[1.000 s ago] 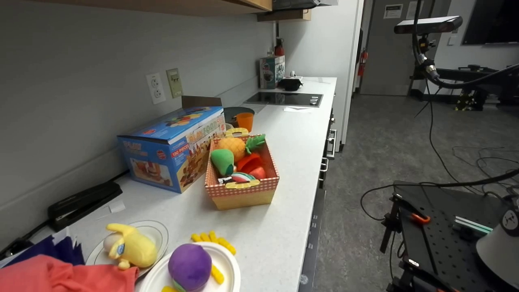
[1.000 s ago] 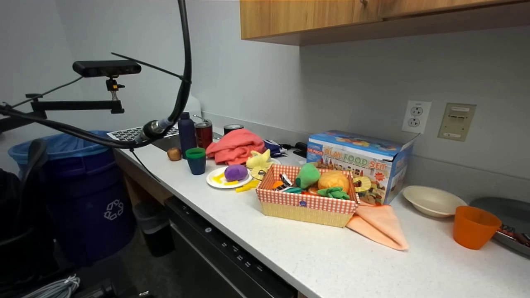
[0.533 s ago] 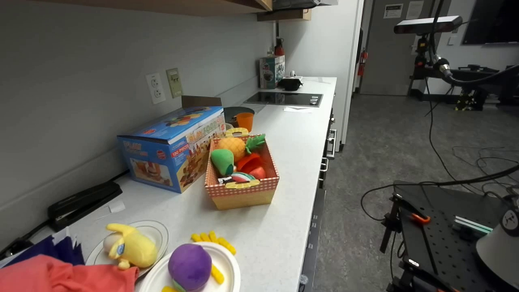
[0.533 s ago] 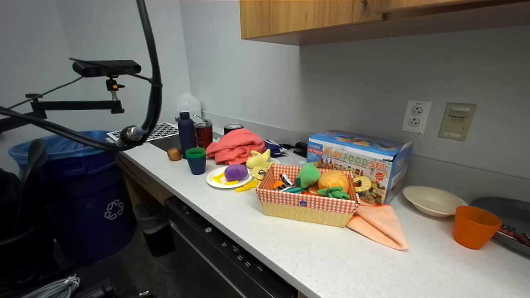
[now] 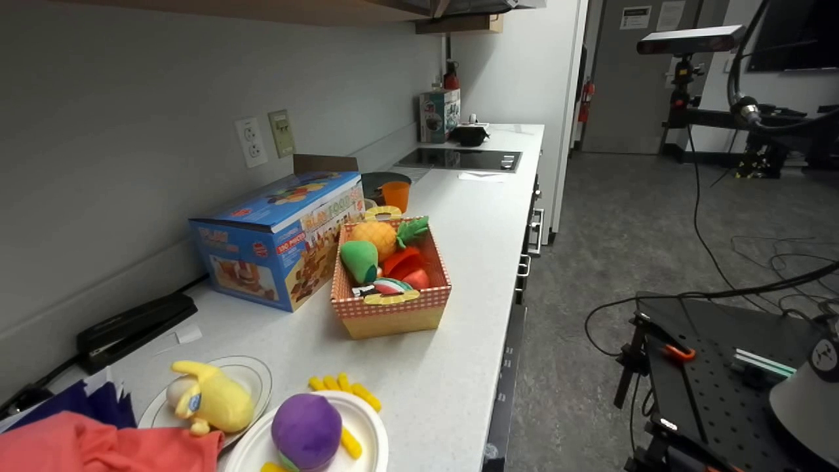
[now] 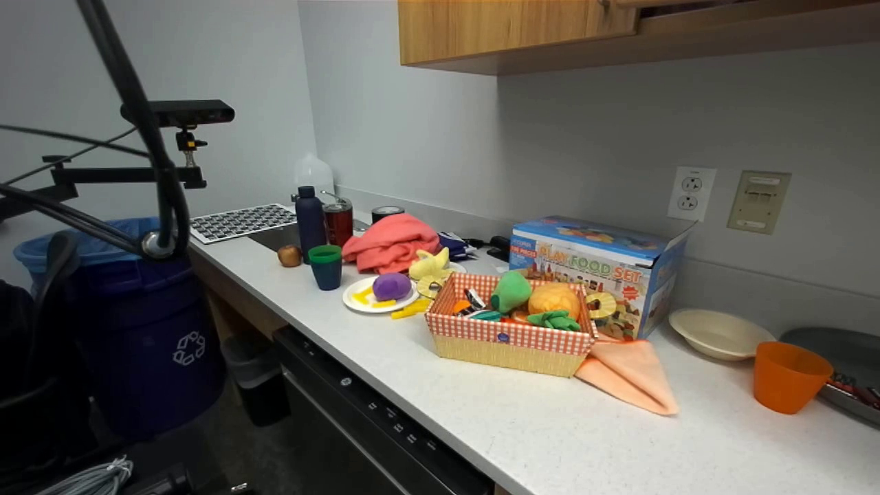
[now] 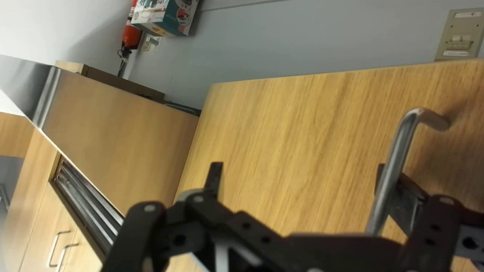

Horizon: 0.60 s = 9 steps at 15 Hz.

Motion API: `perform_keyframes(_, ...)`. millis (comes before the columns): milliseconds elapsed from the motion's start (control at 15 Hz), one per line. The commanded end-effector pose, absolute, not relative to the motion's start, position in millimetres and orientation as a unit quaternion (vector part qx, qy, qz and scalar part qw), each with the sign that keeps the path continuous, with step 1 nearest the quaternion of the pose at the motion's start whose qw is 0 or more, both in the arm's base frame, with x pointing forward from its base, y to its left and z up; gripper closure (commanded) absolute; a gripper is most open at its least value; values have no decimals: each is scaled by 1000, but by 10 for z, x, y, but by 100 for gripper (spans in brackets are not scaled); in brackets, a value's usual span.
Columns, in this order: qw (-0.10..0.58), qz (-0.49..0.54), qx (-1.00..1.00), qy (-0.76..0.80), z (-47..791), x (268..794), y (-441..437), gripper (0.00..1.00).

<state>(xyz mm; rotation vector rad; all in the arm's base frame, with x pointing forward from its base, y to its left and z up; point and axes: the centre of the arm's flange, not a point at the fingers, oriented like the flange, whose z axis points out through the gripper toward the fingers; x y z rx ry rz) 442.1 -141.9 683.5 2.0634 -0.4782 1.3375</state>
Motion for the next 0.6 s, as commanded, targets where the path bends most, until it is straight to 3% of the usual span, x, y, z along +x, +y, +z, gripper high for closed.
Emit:
perform_keyframes(0, 363, 488, 761, -225, 6936, 3933, -2062, 0)
perform_keyframes(267, 345, 501, 760, -229, 6954, 3713, -2233, 0)
perform_keyframes(533, 219, 523, 789, -235, 6952, 3490, -2517, 0)
